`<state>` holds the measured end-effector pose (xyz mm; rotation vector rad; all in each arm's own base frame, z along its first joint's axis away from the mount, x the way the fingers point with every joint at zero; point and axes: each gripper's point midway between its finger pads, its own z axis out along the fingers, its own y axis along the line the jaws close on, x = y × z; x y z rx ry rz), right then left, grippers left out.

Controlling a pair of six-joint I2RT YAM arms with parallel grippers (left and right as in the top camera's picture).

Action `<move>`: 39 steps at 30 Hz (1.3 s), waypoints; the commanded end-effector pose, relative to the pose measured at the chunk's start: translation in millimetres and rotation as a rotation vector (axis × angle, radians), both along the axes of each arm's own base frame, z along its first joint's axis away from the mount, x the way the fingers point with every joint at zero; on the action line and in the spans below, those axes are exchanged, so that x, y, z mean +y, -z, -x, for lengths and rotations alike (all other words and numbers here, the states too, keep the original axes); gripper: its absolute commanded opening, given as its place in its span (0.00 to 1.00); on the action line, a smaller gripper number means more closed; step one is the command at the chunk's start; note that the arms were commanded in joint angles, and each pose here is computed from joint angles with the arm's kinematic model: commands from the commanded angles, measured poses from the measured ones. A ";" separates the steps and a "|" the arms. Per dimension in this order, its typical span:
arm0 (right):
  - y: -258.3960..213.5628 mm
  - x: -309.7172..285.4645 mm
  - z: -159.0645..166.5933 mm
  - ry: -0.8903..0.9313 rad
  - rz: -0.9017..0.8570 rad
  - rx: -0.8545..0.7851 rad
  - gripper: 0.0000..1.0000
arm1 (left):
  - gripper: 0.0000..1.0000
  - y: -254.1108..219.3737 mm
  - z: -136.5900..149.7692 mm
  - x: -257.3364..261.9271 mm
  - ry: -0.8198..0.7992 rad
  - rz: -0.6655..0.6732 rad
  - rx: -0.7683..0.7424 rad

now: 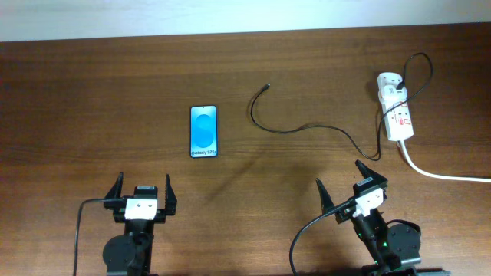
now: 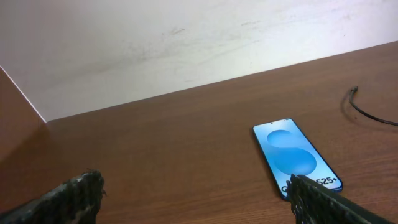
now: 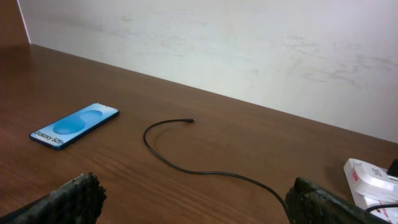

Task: Plug charger to phone and switch on socket

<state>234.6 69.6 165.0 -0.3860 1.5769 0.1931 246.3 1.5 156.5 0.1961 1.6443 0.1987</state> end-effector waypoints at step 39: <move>2.8 -2.2 -0.7 0.011 -0.003 0.004 0.98 | 0.99 -16.3 -0.8 -4.0 0.023 0.041 -0.066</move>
